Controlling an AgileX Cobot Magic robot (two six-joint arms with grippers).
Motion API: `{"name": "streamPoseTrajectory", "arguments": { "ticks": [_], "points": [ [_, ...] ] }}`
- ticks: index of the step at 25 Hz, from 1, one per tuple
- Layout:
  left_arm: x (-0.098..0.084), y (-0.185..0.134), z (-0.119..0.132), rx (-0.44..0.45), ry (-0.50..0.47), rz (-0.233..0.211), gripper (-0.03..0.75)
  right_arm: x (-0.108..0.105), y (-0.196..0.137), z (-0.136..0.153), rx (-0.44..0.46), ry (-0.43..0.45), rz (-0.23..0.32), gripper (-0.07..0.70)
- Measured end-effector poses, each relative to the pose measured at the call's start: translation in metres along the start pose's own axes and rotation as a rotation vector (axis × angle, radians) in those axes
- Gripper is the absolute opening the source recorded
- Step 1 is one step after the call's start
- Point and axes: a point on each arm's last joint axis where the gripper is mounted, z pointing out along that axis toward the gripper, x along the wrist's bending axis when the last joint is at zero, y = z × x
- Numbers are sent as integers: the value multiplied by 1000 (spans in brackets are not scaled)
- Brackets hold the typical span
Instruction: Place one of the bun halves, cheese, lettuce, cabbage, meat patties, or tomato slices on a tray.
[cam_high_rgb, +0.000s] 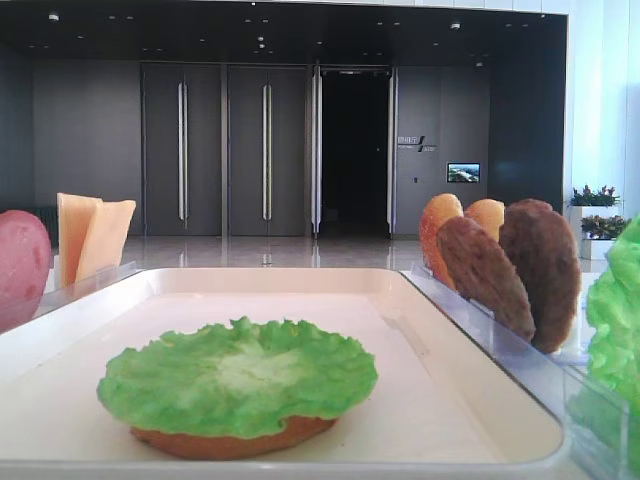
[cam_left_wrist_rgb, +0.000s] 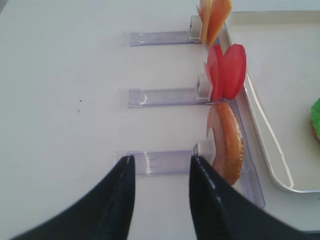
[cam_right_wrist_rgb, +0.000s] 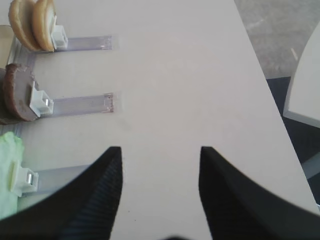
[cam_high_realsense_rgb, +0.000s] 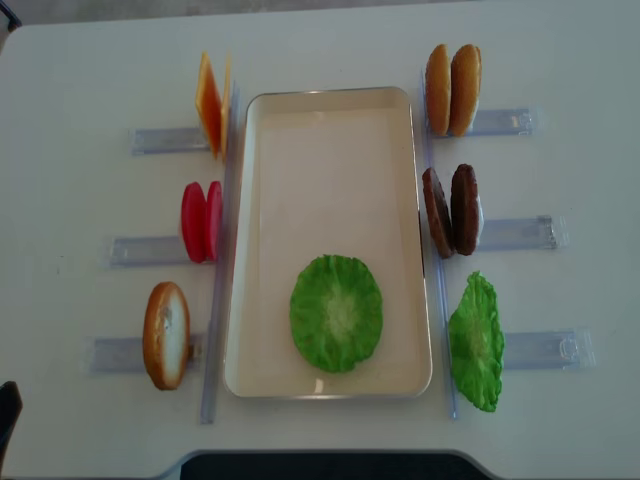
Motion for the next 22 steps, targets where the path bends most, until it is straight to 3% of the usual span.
{"name": "streamPoseTrajectory", "arguments": {
  "ticks": [9, 22],
  "points": [
    [0, 0, 0, 0, 0, 0, 282, 1, -57, 9, -70, 9, 8, 368],
    [0, 0, 0, 0, 0, 0, 282, 4, -59, 22, -105, 42, -7, 368]
  ]
}}
